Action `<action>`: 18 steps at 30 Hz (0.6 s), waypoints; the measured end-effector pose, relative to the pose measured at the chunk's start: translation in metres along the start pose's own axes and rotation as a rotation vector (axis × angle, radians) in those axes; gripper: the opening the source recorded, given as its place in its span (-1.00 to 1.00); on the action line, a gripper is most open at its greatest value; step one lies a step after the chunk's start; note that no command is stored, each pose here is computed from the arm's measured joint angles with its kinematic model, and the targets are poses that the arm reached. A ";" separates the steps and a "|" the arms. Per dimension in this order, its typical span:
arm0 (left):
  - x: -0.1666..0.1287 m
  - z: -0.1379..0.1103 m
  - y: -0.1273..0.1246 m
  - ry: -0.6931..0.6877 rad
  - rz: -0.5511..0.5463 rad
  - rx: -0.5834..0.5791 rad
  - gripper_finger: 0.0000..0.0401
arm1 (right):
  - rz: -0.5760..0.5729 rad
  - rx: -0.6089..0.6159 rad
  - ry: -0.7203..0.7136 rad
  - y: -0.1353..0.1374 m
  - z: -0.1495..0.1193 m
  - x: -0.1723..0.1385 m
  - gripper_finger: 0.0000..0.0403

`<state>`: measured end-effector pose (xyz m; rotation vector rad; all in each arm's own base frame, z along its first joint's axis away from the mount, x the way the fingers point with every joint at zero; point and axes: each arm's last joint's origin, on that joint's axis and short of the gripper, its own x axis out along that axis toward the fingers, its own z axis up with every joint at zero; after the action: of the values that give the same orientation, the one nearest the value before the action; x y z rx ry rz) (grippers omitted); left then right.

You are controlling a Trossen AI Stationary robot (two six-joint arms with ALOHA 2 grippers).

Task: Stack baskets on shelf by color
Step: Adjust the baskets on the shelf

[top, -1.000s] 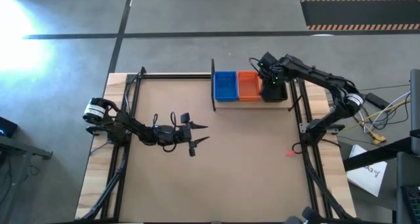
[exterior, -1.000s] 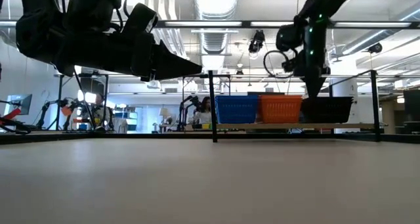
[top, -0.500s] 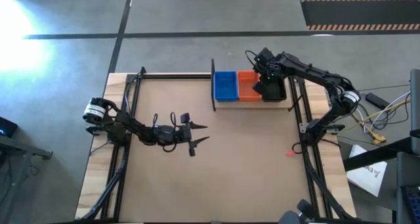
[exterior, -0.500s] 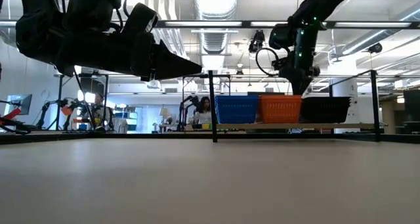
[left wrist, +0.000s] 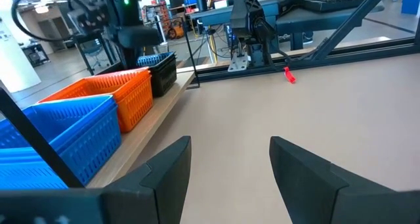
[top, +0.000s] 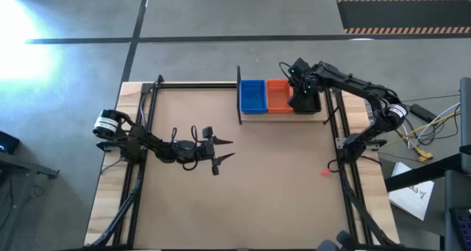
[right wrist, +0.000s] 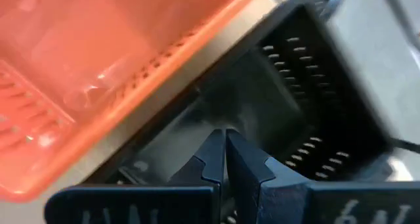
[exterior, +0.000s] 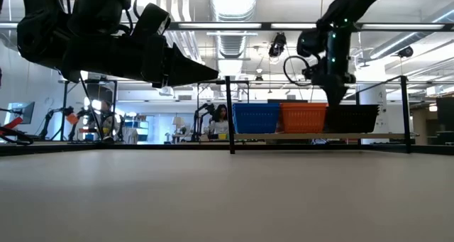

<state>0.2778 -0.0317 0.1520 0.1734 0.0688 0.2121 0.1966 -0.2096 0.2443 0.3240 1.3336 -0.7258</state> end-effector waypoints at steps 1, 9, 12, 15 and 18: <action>0.000 0.000 0.000 0.000 0.000 0.000 -0.04 | 0.019 0.000 -0.006 0.001 -0.001 0.004 -0.96; 0.000 0.000 0.000 0.000 -0.001 -0.001 -0.04 | 0.039 0.015 -0.123 0.004 0.002 0.018 -0.96; 0.000 0.000 0.000 0.000 -0.002 -0.027 -0.04 | 0.037 0.017 -0.135 0.003 0.003 0.011 -0.96; 0.000 0.001 0.000 0.000 -0.002 -0.083 -0.04 | 0.032 0.018 -0.182 0.002 -0.002 -0.002 -0.96; -0.003 0.004 0.002 -0.012 -0.001 -0.148 -0.04 | 0.029 -0.004 -0.224 0.007 -0.022 -0.012 -0.96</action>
<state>0.2745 -0.0316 0.1560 0.0272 0.0408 0.2138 0.1837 -0.1882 0.2495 0.2510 1.1161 -0.7134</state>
